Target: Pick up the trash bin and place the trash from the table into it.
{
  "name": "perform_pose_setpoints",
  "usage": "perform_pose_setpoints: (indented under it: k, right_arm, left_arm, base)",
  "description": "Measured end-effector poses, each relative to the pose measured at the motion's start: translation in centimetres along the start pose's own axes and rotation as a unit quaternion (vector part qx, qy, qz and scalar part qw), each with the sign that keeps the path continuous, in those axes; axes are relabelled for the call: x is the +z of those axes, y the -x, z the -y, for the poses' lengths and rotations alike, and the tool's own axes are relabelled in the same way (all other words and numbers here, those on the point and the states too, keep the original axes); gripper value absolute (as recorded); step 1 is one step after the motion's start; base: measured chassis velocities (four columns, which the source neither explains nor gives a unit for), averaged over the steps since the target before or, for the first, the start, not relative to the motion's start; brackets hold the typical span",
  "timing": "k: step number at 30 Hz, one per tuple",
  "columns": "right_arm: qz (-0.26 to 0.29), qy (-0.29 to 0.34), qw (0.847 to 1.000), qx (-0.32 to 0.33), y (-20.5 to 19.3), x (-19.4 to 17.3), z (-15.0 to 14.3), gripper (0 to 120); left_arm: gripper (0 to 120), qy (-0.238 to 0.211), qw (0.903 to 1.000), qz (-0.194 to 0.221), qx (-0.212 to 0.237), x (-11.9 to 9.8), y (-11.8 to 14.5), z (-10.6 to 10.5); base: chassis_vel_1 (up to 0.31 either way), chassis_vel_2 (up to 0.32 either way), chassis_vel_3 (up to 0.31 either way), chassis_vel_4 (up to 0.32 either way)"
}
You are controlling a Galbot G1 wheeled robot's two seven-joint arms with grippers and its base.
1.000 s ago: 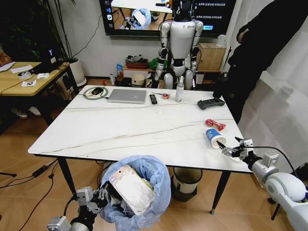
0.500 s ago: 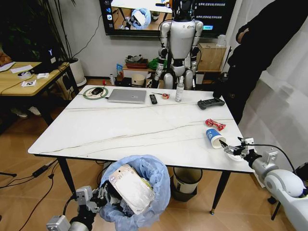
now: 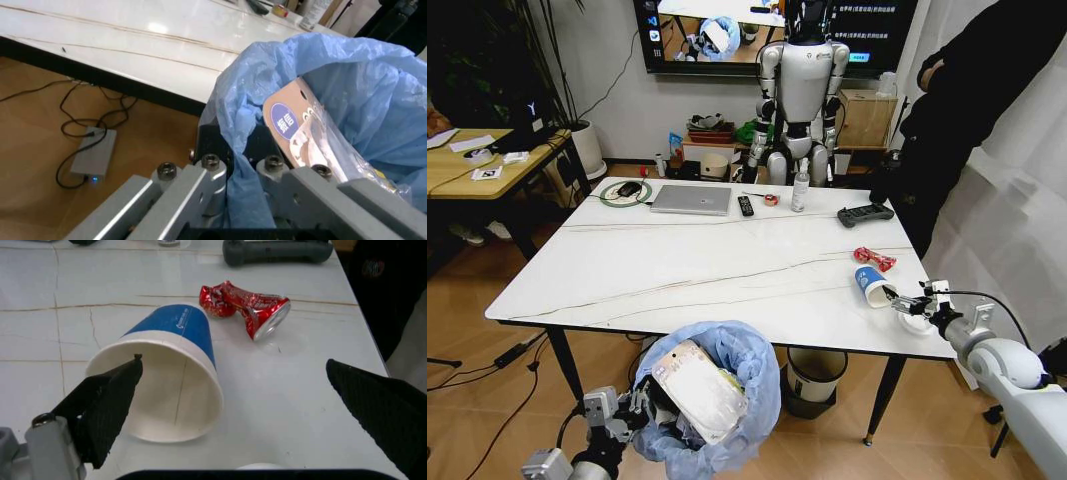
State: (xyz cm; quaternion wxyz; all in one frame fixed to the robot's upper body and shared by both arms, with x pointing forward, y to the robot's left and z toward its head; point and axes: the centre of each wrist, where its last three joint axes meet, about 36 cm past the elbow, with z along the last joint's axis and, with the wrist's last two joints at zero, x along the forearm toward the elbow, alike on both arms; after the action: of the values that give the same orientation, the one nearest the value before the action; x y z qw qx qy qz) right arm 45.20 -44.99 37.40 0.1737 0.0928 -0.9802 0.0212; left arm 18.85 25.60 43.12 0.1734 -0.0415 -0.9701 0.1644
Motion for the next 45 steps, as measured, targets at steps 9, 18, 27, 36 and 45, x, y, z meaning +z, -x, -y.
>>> perform_pose_setpoints:
  k: [9,18,27,36,45]
  right_arm:
    - [-0.006,0.003,1.000,-0.009,1.6,0.5,-0.2,100]
    - [-0.012,0.002,1.000,-0.014,2.1,0.9,-0.4,100]
    - [-0.017,-0.001,1.000,-0.018,3.3,1.2,-0.3,100]
    - [-0.021,0.001,1.000,-0.022,4.7,1.6,-0.2,84]
    - [-0.022,0.002,0.999,-0.026,5.4,1.2,-0.4,56]
  left_arm:
    - [0,0.000,1.0000,0.001,-0.001,0.0,-0.1,0.1]
    - [0,-0.002,1.0000,0.003,-0.002,-0.1,-0.1,0.2]
    - [0,-0.003,1.0000,0.003,-0.004,0.0,-0.1,0.1]
    - [0,-0.004,1.0000,0.004,-0.006,0.0,-0.2,0.1]
    - [0,-0.005,0.9999,0.006,-0.007,0.0,-0.2,0.1]
  base:
    - [0.000,0.000,0.000,0.000]
    - [0.000,0.000,0.000,0.000]
    - [0.000,0.000,0.000,0.000]
    - [0.000,0.000,0.000,0.000]
    - [0.000,0.000,0.000,0.000]
